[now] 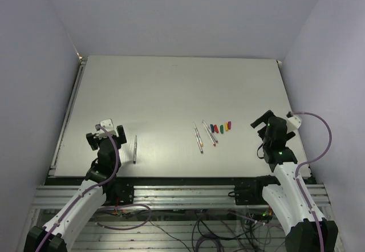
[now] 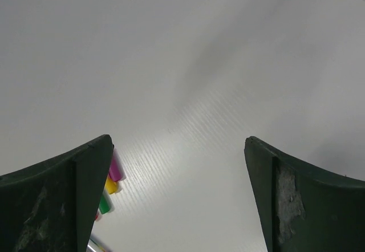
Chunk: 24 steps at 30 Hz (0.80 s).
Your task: Insert the pens into the pen caps
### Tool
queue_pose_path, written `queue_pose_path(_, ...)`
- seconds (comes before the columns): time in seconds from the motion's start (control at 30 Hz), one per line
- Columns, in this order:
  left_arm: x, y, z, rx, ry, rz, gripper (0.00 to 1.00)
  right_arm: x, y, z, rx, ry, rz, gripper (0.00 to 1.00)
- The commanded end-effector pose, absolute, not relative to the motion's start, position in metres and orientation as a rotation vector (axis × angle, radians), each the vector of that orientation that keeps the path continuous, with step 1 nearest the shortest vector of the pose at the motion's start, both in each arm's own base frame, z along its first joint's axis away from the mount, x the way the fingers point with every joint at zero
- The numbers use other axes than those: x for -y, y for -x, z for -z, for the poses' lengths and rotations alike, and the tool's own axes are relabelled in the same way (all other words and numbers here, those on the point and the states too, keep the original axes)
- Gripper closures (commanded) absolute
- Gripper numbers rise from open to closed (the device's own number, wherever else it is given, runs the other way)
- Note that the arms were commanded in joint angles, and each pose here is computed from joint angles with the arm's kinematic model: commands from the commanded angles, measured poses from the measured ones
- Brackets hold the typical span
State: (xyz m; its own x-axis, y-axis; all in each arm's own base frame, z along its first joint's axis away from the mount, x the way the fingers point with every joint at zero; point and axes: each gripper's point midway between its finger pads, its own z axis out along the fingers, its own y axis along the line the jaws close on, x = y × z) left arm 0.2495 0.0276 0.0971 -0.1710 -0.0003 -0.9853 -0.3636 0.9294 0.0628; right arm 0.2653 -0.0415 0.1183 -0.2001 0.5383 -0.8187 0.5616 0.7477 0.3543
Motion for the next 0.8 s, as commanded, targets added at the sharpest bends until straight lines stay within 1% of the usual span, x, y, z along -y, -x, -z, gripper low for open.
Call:
queue_pose_path(0.0, -0.031, -0.253, -0.115, -1.675, 0.328, -0.321, 0.01, 0.050, -0.264, -0.128, -1.818, -0.897, 0.060, 0.00)
queue_pose_path(0.27, -0.031, -0.253, -0.115, -1.672, 0.327, -0.319, 0.01, 0.051, -0.261, -0.128, -1.820, -0.919, 0.068, 0.00)
queue_pose_path(0.53, -0.027, -0.255, -0.117, -1.684, 0.301, -0.311, 0.01, 0.043, -0.264, -0.134, -1.893, -0.818, 0.062, 0.00)
queue_pose_path(0.67, -0.024, -0.257, -0.118, -1.687, 0.281, -0.300, 0.01, 0.040, -0.267, -0.128, -1.942, -0.745, 0.079, 0.00)
queue_pose_path(0.77, -0.024, -0.257, -0.117, -1.689, 0.280, -0.300, 0.01, 0.045, -0.263, -0.121, -1.950, -0.781, 0.111, 0.00)
